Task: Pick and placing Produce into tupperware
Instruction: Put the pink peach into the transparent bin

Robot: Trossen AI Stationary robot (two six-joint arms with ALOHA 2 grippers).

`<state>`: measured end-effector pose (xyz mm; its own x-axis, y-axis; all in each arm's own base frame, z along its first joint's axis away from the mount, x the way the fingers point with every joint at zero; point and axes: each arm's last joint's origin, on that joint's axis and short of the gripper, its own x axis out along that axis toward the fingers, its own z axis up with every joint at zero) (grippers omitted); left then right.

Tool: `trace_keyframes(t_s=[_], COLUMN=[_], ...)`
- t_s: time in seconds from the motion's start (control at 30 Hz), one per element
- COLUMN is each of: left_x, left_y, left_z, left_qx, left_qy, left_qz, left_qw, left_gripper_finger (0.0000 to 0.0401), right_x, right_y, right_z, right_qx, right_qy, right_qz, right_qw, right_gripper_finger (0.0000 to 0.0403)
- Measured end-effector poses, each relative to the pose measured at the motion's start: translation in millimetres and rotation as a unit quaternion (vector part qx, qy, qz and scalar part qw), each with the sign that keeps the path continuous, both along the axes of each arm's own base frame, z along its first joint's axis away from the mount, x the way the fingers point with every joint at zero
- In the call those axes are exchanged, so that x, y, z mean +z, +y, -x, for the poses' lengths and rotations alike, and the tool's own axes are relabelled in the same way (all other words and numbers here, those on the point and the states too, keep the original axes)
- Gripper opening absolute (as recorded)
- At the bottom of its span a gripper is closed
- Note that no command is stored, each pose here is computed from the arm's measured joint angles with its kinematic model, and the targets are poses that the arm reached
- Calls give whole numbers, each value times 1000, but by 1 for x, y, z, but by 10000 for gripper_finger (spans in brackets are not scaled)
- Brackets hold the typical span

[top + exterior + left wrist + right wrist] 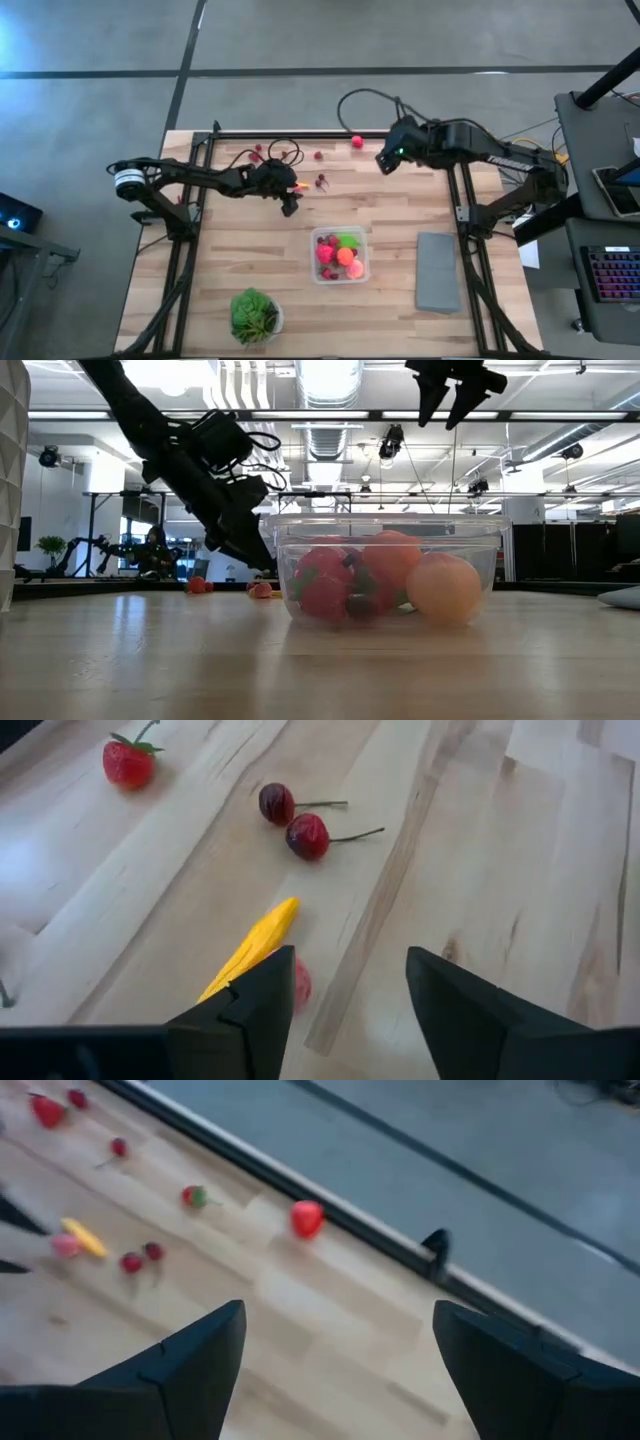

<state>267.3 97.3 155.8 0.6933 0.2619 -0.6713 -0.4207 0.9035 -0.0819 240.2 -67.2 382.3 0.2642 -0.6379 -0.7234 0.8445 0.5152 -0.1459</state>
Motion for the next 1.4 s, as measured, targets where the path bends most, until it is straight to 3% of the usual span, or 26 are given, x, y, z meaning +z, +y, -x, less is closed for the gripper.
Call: trace_keyframes(t_s=[0.27,0.67,0.8,1.4], left_x=[-17,11,6,-6], left_y=[3,12,11,4], left_z=[-9,-19,-12,-13], left_qx=[2,67,82,37], left_qy=[25,1,49,73], left_qz=[11,-47,-50,-47], left_qw=[1000,997,994,996], left_gripper_finger=[164,164,164,230], right_x=[3,0,-1,-5], right_y=[-27,-34,-34,-34], right_z=[9,9,9,8], right_qx=[3,11,11,9], right_qy=[26,38,40,43], right_qz=[27,29,28,27], right_qw=[999,999,999,999], right_gripper_finger=[315,309,306,303])
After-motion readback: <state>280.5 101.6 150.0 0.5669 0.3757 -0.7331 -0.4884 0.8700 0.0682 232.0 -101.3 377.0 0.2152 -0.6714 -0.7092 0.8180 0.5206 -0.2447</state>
